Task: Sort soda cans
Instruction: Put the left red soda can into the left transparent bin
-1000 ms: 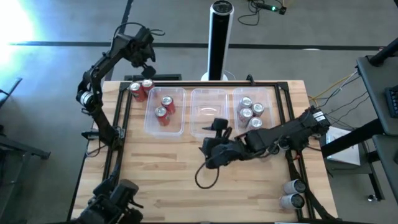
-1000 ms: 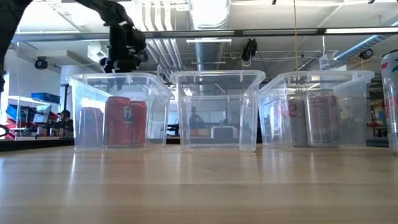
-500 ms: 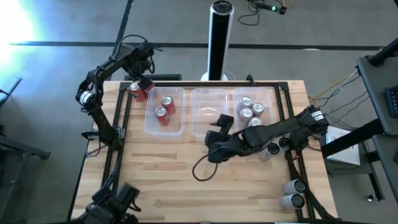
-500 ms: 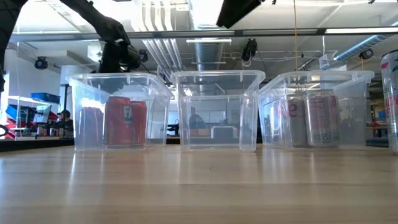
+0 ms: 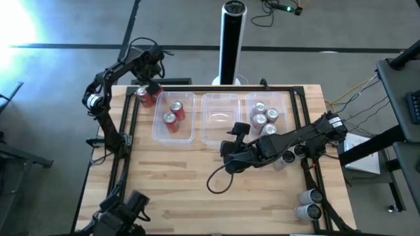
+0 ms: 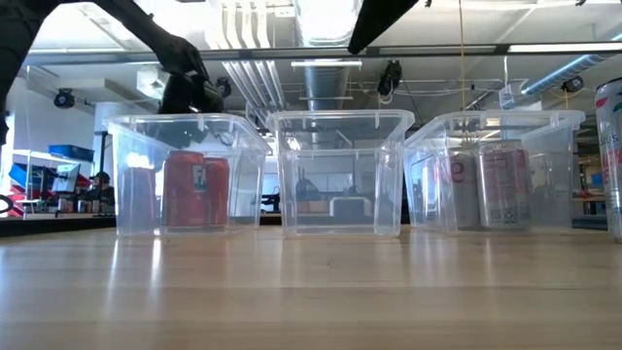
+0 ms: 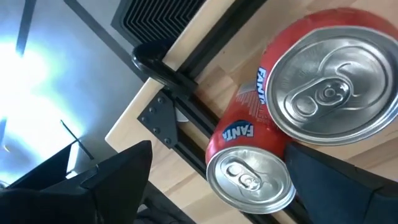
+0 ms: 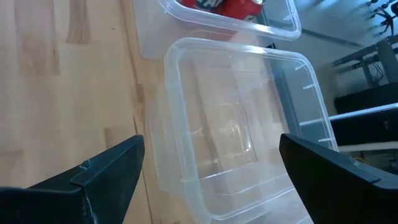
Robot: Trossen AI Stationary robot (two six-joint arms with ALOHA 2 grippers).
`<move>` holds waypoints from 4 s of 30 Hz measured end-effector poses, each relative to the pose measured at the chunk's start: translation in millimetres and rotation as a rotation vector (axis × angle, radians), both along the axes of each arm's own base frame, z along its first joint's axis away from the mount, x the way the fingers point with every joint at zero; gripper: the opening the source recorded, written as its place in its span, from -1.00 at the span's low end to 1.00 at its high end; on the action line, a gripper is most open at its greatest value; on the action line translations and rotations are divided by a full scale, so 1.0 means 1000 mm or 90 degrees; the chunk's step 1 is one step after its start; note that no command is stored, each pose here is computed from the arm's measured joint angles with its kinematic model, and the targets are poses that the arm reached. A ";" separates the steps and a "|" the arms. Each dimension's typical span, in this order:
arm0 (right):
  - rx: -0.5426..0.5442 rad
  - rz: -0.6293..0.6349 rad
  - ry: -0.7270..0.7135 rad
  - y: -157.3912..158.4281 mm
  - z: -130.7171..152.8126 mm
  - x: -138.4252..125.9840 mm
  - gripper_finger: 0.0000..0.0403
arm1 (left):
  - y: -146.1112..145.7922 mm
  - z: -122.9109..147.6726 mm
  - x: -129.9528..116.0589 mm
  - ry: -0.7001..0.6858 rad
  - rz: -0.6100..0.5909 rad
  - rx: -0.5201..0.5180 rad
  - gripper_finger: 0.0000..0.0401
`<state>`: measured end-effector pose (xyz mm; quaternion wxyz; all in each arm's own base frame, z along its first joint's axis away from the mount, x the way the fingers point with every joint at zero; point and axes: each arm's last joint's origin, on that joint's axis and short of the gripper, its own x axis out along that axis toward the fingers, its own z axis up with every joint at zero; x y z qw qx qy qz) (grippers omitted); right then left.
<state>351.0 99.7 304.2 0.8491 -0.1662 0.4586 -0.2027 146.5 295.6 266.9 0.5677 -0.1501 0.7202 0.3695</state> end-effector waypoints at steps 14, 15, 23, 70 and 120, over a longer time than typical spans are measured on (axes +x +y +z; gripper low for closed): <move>-0.009 -0.015 0.050 -0.003 -0.005 -0.008 0.83 | 0.024 -0.028 0.012 0.114 0.010 -0.111 0.73; -0.009 -0.017 0.052 -0.003 -0.005 -0.008 0.83 | 0.027 -0.029 0.013 0.117 0.015 -0.114 0.73; 0.033 -0.004 0.085 -0.002 -0.015 -0.011 0.83 | 0.035 -0.049 0.017 0.155 0.028 -0.178 0.73; 0.044 -0.045 0.077 -0.018 -0.009 -0.051 0.83 | 0.015 -0.006 0.004 0.072 0.066 -0.130 0.73; 0.007 0.011 0.125 -0.024 -0.011 -0.052 0.83 | 0.026 -0.054 0.009 0.182 -0.090 -0.249 0.66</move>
